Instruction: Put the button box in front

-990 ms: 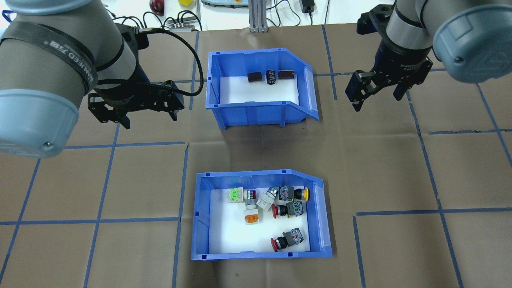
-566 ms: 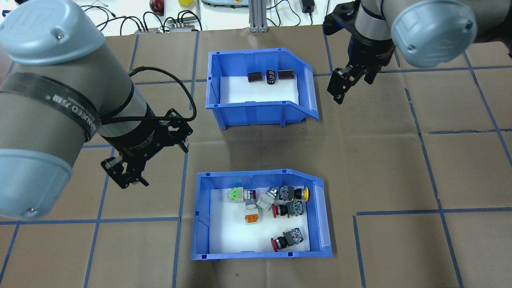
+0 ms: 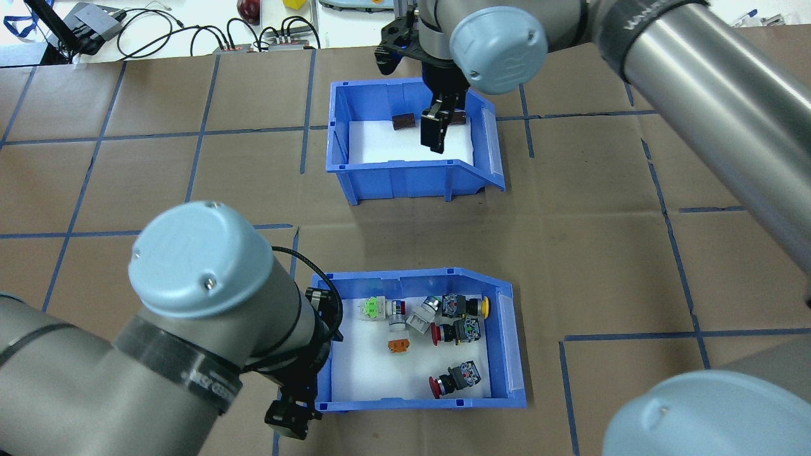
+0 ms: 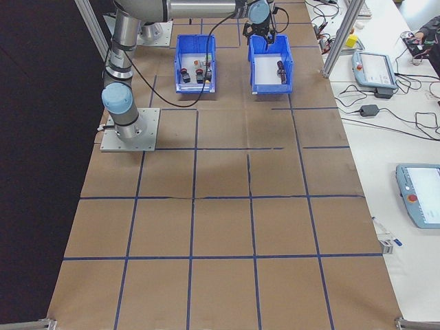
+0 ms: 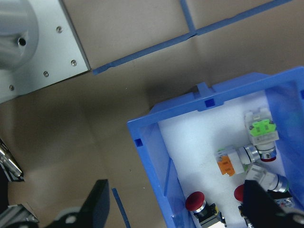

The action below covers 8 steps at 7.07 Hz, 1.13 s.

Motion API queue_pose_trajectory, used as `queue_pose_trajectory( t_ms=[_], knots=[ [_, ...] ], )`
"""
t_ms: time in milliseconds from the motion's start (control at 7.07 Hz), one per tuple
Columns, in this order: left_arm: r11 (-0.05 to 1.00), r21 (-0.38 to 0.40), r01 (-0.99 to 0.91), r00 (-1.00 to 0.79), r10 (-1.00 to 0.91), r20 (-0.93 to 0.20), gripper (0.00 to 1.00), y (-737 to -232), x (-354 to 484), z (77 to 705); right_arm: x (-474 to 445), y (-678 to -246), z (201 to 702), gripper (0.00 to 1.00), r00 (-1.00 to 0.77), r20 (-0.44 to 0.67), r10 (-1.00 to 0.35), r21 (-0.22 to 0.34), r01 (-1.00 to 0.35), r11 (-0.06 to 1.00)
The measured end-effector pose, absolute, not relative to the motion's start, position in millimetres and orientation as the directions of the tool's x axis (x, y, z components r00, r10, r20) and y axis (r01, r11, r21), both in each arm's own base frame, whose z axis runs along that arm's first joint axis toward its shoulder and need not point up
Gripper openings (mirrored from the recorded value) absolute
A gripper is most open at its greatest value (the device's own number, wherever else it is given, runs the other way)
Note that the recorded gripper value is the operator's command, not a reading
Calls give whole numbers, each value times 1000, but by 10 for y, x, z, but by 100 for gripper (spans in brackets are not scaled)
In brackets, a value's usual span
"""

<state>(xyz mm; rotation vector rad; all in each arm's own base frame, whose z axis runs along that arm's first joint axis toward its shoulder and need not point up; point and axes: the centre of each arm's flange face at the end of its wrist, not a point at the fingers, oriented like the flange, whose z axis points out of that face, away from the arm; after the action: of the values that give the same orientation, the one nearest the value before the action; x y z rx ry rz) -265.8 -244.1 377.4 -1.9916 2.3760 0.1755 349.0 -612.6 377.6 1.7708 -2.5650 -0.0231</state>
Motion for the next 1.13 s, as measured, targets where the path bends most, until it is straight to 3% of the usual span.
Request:
queue_pose_trajectory(
  t_ms=[566, 1131],
  knots=[
    [22, 176, -984, -30, -999, -45, 99, -2028, -2944, 3008, 4351, -6267, 3157, 100, -155, -20, -988, 53, -987, 154],
    [16, 163, -987, -30, -996, -85, 95, -1904, -2974, 2755, 4300, -6130, 2823, 100, -56, -86, -995, 85, -995, 49]
  ],
)
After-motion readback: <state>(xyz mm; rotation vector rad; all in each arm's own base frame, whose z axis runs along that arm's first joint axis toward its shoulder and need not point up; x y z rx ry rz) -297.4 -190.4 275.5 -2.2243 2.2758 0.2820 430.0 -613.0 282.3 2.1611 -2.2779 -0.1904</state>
